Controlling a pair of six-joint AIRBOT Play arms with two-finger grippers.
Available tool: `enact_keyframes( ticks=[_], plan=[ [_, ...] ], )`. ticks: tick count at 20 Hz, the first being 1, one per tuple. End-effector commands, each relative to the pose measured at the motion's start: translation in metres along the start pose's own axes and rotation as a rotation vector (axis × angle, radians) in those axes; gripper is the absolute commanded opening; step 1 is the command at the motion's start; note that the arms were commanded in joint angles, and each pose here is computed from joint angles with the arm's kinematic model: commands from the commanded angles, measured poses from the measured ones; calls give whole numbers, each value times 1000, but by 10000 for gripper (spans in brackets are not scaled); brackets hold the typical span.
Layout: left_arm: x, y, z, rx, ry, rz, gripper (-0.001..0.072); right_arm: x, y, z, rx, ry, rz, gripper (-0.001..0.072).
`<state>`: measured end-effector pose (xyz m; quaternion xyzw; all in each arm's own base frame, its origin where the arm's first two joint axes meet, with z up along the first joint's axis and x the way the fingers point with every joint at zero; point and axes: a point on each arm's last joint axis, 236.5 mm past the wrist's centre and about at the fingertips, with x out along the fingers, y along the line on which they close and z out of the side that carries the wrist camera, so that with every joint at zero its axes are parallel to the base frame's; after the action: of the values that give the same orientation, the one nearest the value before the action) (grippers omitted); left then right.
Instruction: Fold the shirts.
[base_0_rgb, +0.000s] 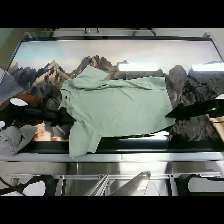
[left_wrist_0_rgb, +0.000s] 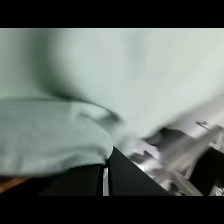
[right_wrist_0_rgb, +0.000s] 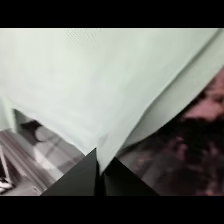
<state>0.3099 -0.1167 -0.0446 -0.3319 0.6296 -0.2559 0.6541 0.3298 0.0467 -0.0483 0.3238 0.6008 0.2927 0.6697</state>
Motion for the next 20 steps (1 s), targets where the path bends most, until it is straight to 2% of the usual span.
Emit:
enact_keyframes(
  ticks=[1, 4, 6, 8, 10, 12, 16, 18, 20],
  plan=[
    [-78, -125, 18, 271, -160, -287, 25, -67, 83, 31, -103, -221, 179, 15],
    [-186, -220, 7, 542, -418, -384, 25, -170, 196, 48, -322, -564, 398, 15],
    [-256, -274, -17, 728, -633, -377, 25, -241, 269, 36, -502, -814, 483, 15],
    [-314, -324, -54, 915, -838, -329, 26, -295, 324, 19, -623, -1049, 473, 15],
    [-349, -357, -83, 1035, -1006, -216, 26, -327, 365, -1, -708, -1232, 377, 15],
    [-362, -376, -98, 1084, -1083, -132, 26, -337, 401, -26, -805, -1316, 315, 15],
    [-361, -399, -111, 1149, -950, -168, 26, -325, 445, -60, -956, -1301, 237, 16],
    [-365, -381, -86, 1080, -911, -85, 26, -312, 423, -47, -892, -1248, 111, 15],
    [-365, -358, -49, 1000, -869, -73, 27, -288, 374, -21, -779, -1152, -37, 15]
  ],
)
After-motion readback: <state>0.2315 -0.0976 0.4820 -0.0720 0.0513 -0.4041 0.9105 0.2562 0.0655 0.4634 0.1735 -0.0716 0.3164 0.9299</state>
